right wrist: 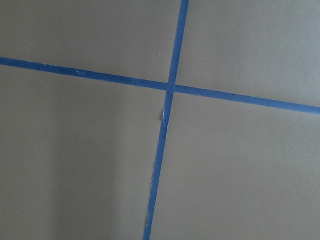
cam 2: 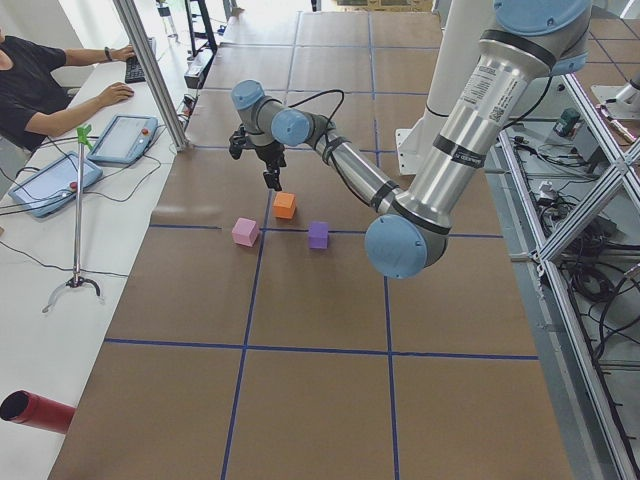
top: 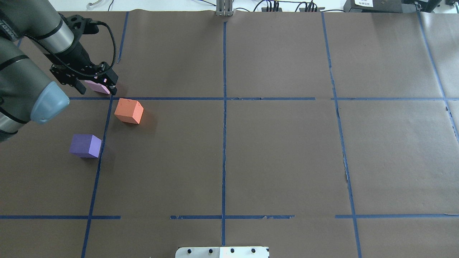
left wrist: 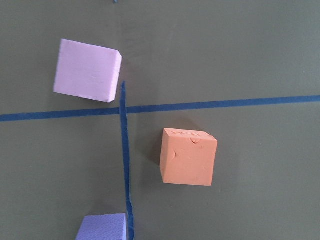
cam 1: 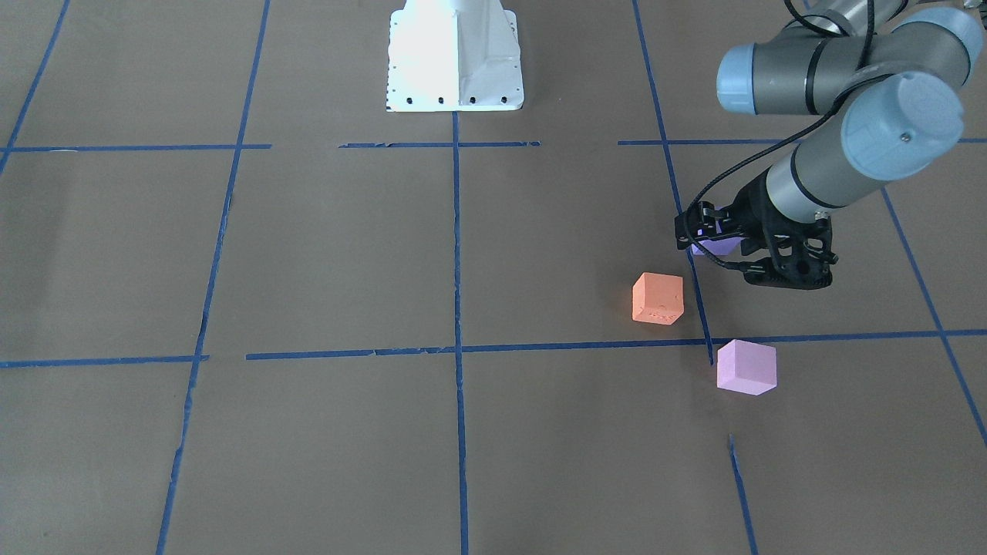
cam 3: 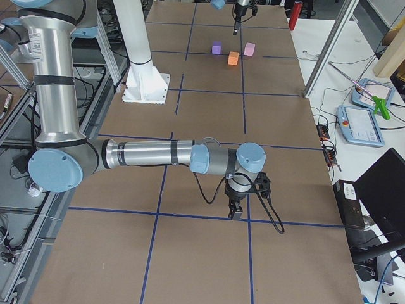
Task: Arrange blocks in a line
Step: 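Move the left gripper past the pink cube down to the orange cube, then close the left gripper on the orange cube and lift it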
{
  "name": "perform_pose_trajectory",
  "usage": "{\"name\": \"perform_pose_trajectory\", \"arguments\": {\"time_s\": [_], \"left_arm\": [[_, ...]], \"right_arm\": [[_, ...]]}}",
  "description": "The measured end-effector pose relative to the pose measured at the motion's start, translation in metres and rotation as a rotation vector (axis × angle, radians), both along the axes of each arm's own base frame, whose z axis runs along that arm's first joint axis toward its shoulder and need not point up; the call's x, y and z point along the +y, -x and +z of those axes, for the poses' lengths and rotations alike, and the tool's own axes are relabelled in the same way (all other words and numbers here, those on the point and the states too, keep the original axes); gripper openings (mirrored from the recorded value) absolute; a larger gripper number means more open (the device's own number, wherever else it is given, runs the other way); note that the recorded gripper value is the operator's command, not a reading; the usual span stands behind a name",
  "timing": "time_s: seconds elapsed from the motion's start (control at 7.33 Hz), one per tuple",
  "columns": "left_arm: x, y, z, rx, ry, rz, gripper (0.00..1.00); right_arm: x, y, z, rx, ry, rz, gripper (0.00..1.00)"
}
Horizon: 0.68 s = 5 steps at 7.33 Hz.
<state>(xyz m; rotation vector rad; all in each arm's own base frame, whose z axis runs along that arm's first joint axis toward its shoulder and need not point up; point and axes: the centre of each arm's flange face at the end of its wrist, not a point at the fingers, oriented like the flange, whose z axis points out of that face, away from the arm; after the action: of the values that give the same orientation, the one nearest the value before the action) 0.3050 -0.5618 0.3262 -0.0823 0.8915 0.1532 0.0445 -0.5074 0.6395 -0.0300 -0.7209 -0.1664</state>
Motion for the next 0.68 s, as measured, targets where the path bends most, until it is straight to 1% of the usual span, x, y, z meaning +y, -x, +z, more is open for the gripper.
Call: {"name": "perform_pose_trajectory", "arguments": {"time_s": [0.27, 0.41, 0.68], "left_arm": [[0.006, -0.033, 0.015, -0.014, -0.046, 0.029, 1.0], [0.007, -0.048, 0.024, -0.016, -0.05, 0.043, 1.0], [0.005, -0.07, 0.04, -0.005, -0.043, 0.039, 1.0]], "right_arm": [[0.0, 0.0, 0.0, 0.0, 0.0, 0.0, 1.0], [0.0, 0.0, 0.0, 0.0, 0.0, 0.0, 1.0], [0.0, 0.0, 0.0, 0.0, 0.0, 0.0, 1.0]]}}
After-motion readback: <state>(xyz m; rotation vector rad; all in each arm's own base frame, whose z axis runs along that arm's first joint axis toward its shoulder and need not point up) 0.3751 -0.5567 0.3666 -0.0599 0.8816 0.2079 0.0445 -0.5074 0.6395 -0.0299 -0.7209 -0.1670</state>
